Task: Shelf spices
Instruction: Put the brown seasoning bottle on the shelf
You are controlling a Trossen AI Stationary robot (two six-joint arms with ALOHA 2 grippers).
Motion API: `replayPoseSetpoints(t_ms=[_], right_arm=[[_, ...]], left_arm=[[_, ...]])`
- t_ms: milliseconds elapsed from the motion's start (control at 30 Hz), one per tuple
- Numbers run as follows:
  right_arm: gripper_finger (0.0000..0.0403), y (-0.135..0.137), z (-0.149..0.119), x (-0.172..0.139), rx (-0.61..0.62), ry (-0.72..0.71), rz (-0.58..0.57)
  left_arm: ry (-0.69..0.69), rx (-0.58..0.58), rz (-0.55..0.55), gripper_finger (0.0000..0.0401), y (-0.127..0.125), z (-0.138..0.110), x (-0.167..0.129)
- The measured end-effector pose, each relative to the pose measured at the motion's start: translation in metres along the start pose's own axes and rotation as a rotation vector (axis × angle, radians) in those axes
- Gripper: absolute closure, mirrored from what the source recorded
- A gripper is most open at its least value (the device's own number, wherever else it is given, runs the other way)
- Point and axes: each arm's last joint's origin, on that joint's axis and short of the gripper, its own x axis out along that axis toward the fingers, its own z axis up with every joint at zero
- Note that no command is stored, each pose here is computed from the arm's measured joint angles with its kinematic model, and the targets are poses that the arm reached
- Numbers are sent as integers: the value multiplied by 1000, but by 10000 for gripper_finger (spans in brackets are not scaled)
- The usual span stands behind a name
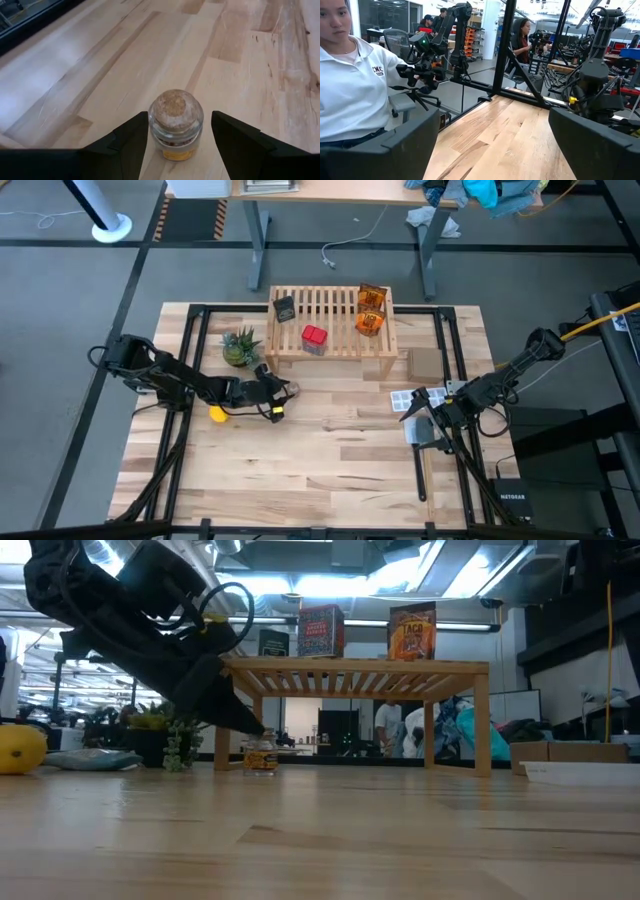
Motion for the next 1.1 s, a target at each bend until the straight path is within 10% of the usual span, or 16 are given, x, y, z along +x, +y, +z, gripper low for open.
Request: replayPoseSetpoints(t_ms=[1100], right_arm=[[23, 0, -1, 0, -2, 15, 3]], left_arm=[[-10, -32, -44, 190, 5, 3, 4]])
